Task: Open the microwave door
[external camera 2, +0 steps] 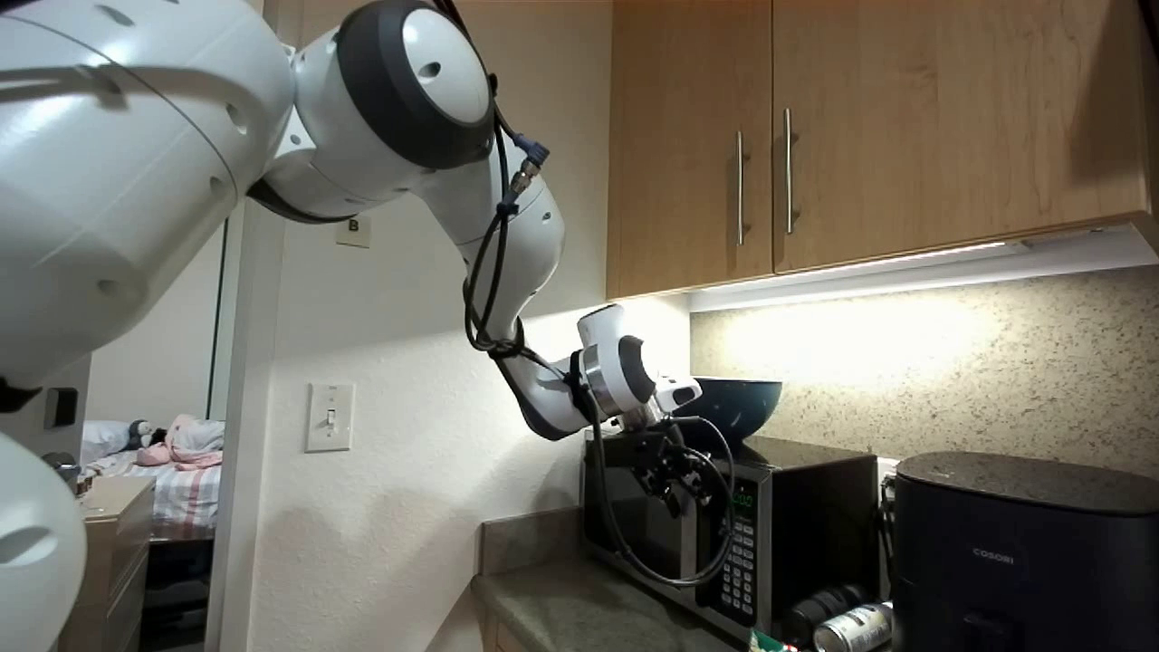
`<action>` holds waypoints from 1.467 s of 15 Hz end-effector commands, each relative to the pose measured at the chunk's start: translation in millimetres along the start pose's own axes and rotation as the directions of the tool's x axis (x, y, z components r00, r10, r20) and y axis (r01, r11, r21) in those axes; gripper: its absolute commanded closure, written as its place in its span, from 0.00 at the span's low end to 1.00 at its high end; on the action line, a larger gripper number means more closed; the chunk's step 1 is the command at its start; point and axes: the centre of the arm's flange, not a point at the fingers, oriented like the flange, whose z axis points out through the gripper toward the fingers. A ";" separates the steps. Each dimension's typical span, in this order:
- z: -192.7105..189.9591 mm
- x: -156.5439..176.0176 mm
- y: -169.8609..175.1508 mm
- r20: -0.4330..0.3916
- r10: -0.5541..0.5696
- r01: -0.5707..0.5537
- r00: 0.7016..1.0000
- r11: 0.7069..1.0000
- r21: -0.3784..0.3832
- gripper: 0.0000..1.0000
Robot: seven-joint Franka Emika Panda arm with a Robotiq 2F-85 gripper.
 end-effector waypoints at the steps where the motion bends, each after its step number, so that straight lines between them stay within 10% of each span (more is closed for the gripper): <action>1: 10.0 10.3 -3.0 0.033 0.017 -0.017 0.999 1.000 0.002 0.72; 4: 9.9 11.3 -2.1 0.073 0.041 -0.043 0.996 0.999 0.024 0.87; 14: -27.5 -16.3 3.7 0.210 -0.184 0.137 0.960 0.966 0.220 0.86; 20: -62.7 -51.8 -21.4 0.381 -0.393 0.287 0.837 0.908 0.307 0.94; 21: -70.2 -59.5 -27.4 0.401 -0.437 0.322 0.805 0.890 0.323 0.67; 22: -76.0 -65.2 -31.5 0.420 -0.478 0.353 0.772 0.871 0.342 0.69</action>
